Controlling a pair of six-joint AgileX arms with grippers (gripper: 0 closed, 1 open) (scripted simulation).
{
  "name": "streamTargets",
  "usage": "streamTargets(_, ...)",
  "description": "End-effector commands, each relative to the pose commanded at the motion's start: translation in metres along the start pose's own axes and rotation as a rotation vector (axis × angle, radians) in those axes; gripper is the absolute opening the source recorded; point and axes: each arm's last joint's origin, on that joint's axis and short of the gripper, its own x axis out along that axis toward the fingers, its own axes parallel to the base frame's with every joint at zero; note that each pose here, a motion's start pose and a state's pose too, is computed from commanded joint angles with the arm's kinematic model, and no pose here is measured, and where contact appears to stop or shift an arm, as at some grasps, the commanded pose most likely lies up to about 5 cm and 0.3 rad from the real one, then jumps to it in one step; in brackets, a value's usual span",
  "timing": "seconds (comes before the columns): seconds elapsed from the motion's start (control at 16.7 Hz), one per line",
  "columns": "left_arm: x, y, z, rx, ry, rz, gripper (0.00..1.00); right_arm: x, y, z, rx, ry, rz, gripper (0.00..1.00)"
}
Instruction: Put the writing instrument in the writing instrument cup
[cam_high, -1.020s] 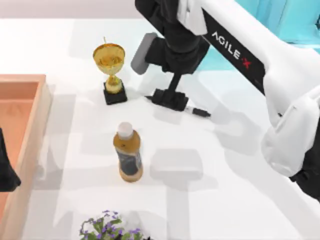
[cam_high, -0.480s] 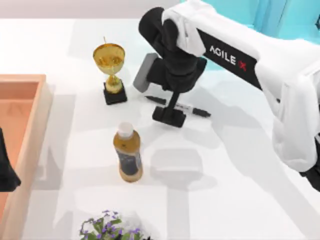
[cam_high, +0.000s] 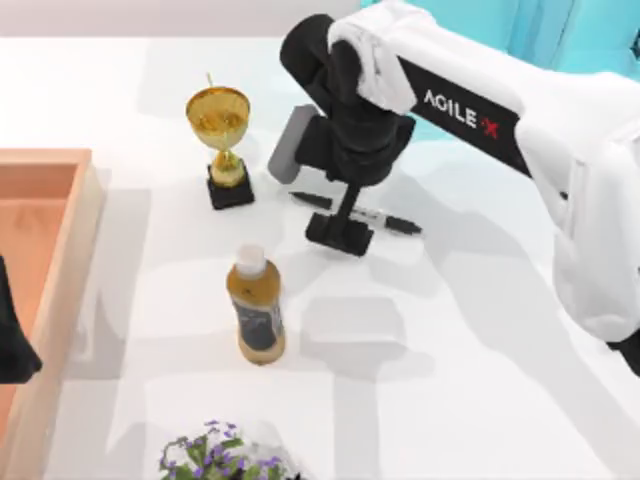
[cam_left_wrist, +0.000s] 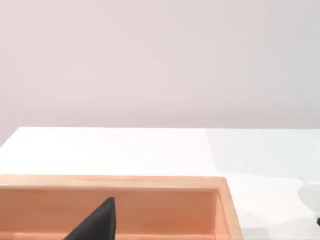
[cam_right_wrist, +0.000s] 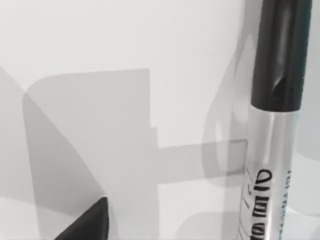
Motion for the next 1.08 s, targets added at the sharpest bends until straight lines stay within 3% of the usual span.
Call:
streamTargets(0.72, 0.0000, 0.0000, 0.0000, 0.000, 0.000, 0.000, 1.00, 0.0000, 0.0000, 0.0000, 0.000, 0.000, 0.000, 0.02)
streamTargets(1.08, 0.0000, 0.0000, 0.0000, 0.000, 0.000, 0.000, 1.00, 0.0000, 0.0000, 0.0000, 0.000, 0.000, 0.000, 0.00)
